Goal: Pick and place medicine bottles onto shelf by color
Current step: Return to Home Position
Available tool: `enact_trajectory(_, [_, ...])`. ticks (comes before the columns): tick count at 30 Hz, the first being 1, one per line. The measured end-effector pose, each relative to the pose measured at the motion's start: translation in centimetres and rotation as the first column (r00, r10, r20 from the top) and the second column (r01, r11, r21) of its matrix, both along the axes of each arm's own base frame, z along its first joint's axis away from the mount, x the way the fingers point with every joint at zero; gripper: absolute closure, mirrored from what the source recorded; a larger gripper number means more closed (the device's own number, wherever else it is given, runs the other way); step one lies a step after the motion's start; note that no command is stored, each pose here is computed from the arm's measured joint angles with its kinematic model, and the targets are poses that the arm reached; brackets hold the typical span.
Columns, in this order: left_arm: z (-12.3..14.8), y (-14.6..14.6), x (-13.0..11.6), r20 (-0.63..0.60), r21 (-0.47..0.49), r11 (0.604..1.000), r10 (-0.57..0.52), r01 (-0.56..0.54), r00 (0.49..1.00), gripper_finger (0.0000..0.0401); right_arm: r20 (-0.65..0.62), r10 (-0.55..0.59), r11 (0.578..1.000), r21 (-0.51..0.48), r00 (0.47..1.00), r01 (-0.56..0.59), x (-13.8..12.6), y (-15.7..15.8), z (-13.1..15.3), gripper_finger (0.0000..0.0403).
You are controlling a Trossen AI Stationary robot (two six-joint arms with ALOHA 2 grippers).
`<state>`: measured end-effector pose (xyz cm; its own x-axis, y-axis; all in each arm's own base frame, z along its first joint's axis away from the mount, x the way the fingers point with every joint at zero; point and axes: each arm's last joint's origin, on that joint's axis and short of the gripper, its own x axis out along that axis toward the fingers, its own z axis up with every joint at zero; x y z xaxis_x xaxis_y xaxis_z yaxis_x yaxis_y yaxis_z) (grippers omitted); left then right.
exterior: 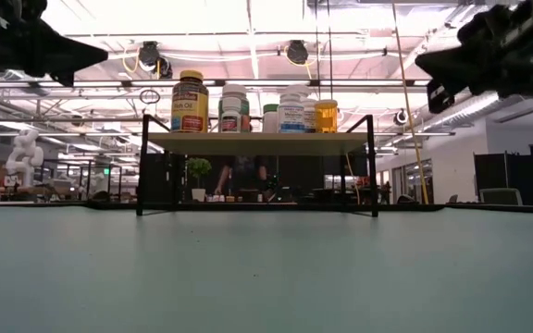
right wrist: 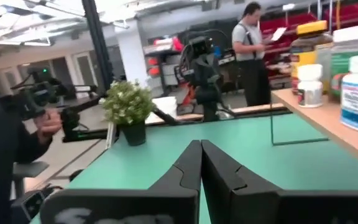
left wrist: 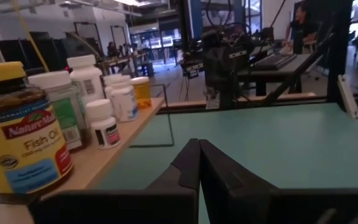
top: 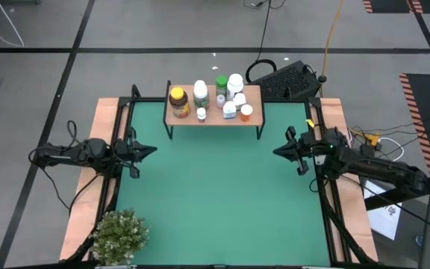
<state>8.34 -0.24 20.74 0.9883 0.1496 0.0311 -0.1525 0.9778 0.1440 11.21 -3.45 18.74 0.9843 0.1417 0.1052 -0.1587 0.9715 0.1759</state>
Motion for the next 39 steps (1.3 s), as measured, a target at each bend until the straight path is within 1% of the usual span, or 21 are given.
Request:
enact_trajectory(3, [-0.2, 0.0, 0.1, 0.013, -0.010, 1.000, -0.010, 0.010, 1.000, 0.0390, -0.031, 0.010, 1.000, -0.002, 0.999, -0.010, 0.1, 0.3, 1.3, 0.0402])
enact_trajectory(6, [-0.4, -0.1, 0.2, 0.012, -0.014, 1.000, -0.010, 0.010, 1.000, 0.0390, -0.122, -0.016, 1.000, -0.023, 0.992, 0.014, 0.0, 0.6, 2.1, 0.0403])
enact_trajectory(11, [-0.4, -0.1, 0.2, 0.012, -0.032, 0.999, -0.010, 0.011, 1.000, 0.0396, -0.187, -0.050, 0.996, -0.076, 0.981, 0.037, -1.1, 1.2, 3.5, 0.0403])
enact_trajectory(14, [-0.5, -0.1, 0.2, 0.011, -0.044, 0.999, -0.013, 0.013, 1.000, 0.0389, -0.178, -0.100, 0.992, -0.087, 0.979, 0.086, -1.7, 1.4, 2.9, 0.0403])
enact_trajectory(15, [-0.5, -0.1, 0.2, 0.010, -0.048, 0.999, -0.016, 0.016, 1.000, 0.0389, -0.170, -0.099, 0.992, -0.089, 0.981, 0.084, -1.7, 1.5, 2.5, 0.0403])
enact_trajectory(18, [-0.5, -0.2, 0.2, 0.005, -0.049, 0.998, -0.026, 0.026, 1.000, 0.0395, -0.142, -0.075, 0.996, -0.060, 0.987, 0.067, -1.5, 1.6, 0.7, 0.0403])
enact_trajectory(20, [-0.5, -0.3, 0.2, 0.006, -0.046, 0.998, -0.035, 0.035, 0.999, 0.0398, -0.094, -0.056, 0.998, -0.035, 0.994, 0.053, -1.2, 1.7, -0.2, 0.0403])
enact_trajectory(22, [-0.4, -0.3, 0.2, 0.014, -0.039, 0.998, -0.039, 0.039, 0.999, 0.0395, -0.063, -0.015, 1.000, -0.018, 0.998, 0.014, -1.0, 1.9, -1.0, 0.0403])
enact_trajectory(24, [-0.4, -0.3, 0.2, 0.017, -0.038, 0.998, -0.041, 0.041, 0.999, 0.0390, -0.048, 0.018, 1.000, -0.011, 0.999, -0.019, -1.0, 2.1, -1.1, 0.0403])
enact_trajectory(26, [-0.4, -0.3, 0.2, 0.019, -0.045, 0.998, -0.041, 0.042, 0.999, 0.0389, -0.016, 0.034, 0.999, -0.026, 0.999, -0.035, -1.0, 2.3, -0.9, 0.0403])
enact_trajectory(28, [-0.4, -0.3, 0.2, 0.019, -0.052, 0.998, -0.041, 0.042, 0.999, 0.0393, -0.011, 0.043, 0.998, -0.049, 0.999, -0.043, -1.0, 2.4, -0.9, 0.0403])
enact_trajectory(30, [-0.4, -0.3, 0.2, 0.016, -0.061, 0.997, -0.041, 0.042, 0.999, 0.0397, -0.042, 0.044, 0.996, -0.073, 0.998, -0.047, -0.9, 2.5, -1.3, 0.0403])
enact_trajectory(32, [-0.6, -0.3, 0.3, 0.024, -0.079, 0.996, -0.042, 0.044, 0.999, 0.0396, -0.035, 0.042, 0.992, -0.116, 0.998, -0.046, -0.9, 2.5, -1.3, 0.0403])
enact_trajectory(34, [-1.4, -0.4, 0.6, 0.040, -0.098, 0.994, -0.042, 0.046, 0.998, 0.0391, -0.033, 0.039, 0.986, -0.160, 0.999, -0.044, -0.9, 2.5, -1.3, 0.0403])
enact_trajectory(37, [-3.3, -0.5, 1.2, 0.061, -0.111, 0.993, -0.041, 0.048, 0.997, 0.0386, -0.033, 0.036, 0.977, -0.211, 0.999, -0.042, -0.9, 2.5, -1.4, 0.0403])
enact_trajectory(39, [-3.4, -0.4, 1.2, 0.042, -0.109, 0.994, -0.028, 0.033, 0.999, 0.0386, -0.033, 0.060, 0.971, -0.229, 0.998, -0.066, -0.9, 2.6, -1.4, 0.0403])
